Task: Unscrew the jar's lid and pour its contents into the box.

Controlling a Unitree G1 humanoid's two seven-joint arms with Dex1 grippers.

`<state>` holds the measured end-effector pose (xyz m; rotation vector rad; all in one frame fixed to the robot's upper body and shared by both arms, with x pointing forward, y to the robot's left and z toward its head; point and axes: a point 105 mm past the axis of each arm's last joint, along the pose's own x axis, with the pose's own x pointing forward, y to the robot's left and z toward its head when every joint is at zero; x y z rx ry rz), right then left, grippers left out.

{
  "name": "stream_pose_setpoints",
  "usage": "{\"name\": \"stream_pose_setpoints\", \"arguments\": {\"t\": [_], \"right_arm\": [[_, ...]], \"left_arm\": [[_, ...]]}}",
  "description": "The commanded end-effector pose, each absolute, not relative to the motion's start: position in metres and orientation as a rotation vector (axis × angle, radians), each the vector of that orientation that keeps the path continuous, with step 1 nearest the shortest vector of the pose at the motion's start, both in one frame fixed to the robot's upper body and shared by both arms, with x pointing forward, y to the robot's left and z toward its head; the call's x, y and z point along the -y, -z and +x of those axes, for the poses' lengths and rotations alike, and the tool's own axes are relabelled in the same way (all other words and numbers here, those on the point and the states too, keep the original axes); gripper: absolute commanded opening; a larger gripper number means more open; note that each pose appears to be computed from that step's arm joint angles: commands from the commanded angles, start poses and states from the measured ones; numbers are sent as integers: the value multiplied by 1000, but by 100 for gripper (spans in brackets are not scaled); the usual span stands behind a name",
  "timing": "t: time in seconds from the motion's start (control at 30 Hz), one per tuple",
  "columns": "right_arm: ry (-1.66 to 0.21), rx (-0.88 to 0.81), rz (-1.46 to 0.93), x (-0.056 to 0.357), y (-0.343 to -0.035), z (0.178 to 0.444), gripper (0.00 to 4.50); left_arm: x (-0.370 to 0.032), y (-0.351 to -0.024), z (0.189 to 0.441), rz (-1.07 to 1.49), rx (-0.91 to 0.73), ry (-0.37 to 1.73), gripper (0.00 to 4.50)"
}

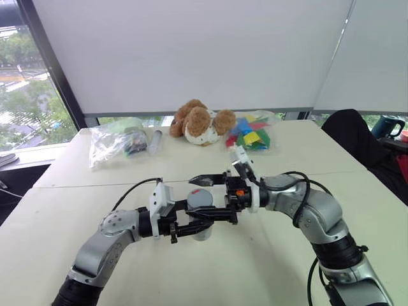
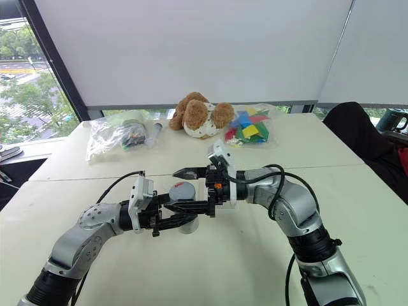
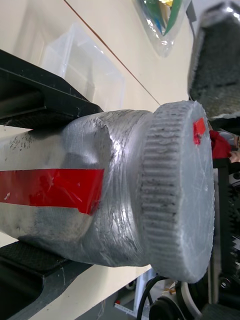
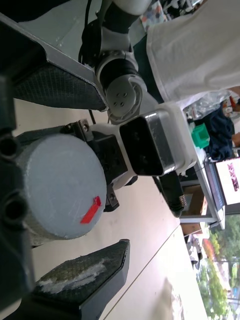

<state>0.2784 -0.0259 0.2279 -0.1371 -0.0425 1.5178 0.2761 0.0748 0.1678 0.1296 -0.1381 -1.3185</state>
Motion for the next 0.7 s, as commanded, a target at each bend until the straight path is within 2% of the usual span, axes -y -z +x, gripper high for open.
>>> {"name": "stream_pose_setpoints", "arguments": {"t": [0.03,0.7], "right_arm": [[-1513,104,-173,20,-241,280,445],[-1444,56,-165,47,-233,298,445]], "left_arm": [[-70,-182,272,157,201,1343,211],[-71,-182,272,165,202,1344,211]]}}
